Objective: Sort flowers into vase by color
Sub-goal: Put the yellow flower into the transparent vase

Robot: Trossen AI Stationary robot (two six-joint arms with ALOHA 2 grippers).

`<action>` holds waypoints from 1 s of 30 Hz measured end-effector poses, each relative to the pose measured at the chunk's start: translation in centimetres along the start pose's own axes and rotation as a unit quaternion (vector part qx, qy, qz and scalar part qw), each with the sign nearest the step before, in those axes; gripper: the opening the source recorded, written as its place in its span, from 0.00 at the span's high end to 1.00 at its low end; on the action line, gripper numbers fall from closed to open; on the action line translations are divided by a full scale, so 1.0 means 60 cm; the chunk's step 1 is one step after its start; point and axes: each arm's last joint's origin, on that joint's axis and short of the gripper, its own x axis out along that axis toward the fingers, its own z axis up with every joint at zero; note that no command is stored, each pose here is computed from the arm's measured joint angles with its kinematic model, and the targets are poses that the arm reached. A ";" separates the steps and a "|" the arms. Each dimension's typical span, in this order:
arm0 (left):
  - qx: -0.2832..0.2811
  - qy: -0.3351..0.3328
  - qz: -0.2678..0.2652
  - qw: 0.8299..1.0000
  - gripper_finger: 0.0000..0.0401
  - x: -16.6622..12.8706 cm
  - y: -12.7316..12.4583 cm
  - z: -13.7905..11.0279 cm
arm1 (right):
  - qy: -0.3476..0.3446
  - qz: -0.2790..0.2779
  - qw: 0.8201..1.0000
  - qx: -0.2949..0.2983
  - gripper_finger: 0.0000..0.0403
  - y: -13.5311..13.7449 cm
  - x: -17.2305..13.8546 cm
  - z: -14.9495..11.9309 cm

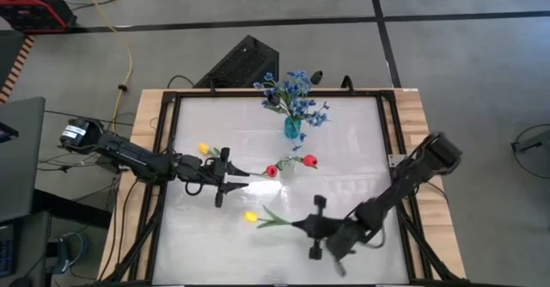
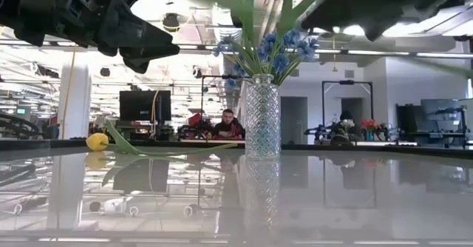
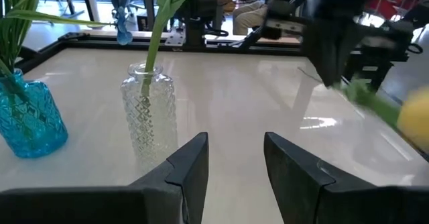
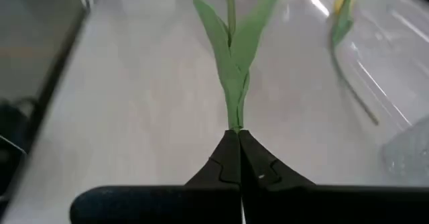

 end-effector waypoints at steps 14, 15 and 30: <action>0.004 -0.012 -0.014 1.000 0.67 0.000 -0.002 0.004 | -0.458 0.026 0.888 -0.028 0.96 -0.065 -0.091 0.069; 0.004 -0.012 -0.014 1.000 0.67 0.000 -0.002 0.004 | -0.479 0.027 0.877 -0.037 0.96 -0.067 -0.096 0.074; 0.004 -0.012 -0.014 1.000 0.67 0.000 -0.002 0.004 | -0.519 -0.132 0.844 -0.044 0.96 -0.213 -0.167 0.112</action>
